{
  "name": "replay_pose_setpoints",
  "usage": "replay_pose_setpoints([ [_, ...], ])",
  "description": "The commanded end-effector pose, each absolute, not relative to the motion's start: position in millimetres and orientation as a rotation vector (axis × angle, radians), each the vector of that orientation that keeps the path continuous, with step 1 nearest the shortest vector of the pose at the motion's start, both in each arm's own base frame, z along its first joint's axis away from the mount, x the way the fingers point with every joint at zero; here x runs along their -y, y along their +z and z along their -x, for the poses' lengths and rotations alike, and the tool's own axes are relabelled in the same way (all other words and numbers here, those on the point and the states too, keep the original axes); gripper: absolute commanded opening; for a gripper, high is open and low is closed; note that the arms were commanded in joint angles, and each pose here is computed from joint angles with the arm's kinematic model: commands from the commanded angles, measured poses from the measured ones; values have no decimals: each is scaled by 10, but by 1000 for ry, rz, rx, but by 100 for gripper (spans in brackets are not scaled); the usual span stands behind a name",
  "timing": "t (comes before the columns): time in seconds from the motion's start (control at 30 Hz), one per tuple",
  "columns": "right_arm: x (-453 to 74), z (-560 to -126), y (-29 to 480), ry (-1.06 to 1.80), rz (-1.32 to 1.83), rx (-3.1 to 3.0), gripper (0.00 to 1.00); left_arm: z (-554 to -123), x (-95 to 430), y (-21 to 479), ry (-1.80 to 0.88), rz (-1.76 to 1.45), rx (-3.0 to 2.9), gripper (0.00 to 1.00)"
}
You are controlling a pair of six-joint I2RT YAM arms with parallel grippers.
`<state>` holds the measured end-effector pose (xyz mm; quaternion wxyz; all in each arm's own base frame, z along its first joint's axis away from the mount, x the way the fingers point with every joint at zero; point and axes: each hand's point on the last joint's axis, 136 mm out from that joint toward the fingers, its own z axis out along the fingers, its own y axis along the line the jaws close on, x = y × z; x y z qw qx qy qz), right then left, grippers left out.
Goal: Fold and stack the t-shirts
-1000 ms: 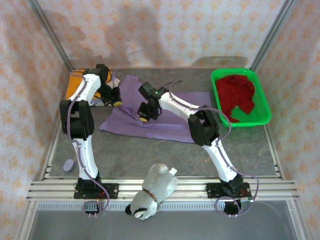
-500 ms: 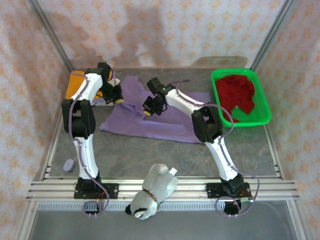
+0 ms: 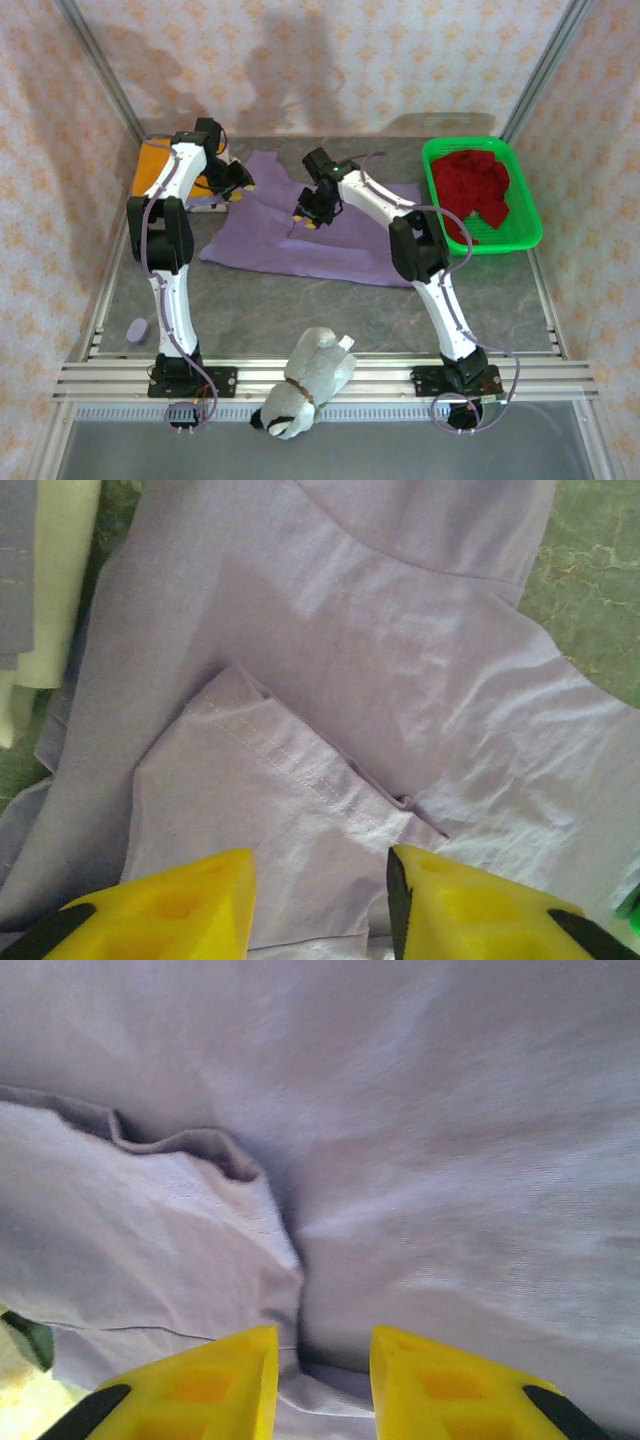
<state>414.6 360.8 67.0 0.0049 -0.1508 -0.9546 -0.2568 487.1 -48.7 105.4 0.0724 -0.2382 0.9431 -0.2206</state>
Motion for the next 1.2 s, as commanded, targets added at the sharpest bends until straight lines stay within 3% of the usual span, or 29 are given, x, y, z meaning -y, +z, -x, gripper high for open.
replay_pose_setpoints([
  [0.0, -3364, -4078, 1116, -761, 405, 3101, 30, -4810, 565, 1374, -705, 683, -2778, 44],
  [0.3, -2789, -3603, 1089, -522, 375, 3185, 30, -4025, 424, 1223, -514, 629, -2884, 40],
  [0.5, -2624, -3270, 817, -492, 394, 3127, 29, -3657, 365, 799, -437, 645, -2984, 10],
  [0.57, -2593, -3202, 745, -485, 397, 3112, 29, -3607, 337, 694, -407, 655, -3002, 6],
  [1.17, -2237, -2614, 145, -338, 400, 3000, 27, -3066, 309, 119, -342, 860, -3083, 3],
])
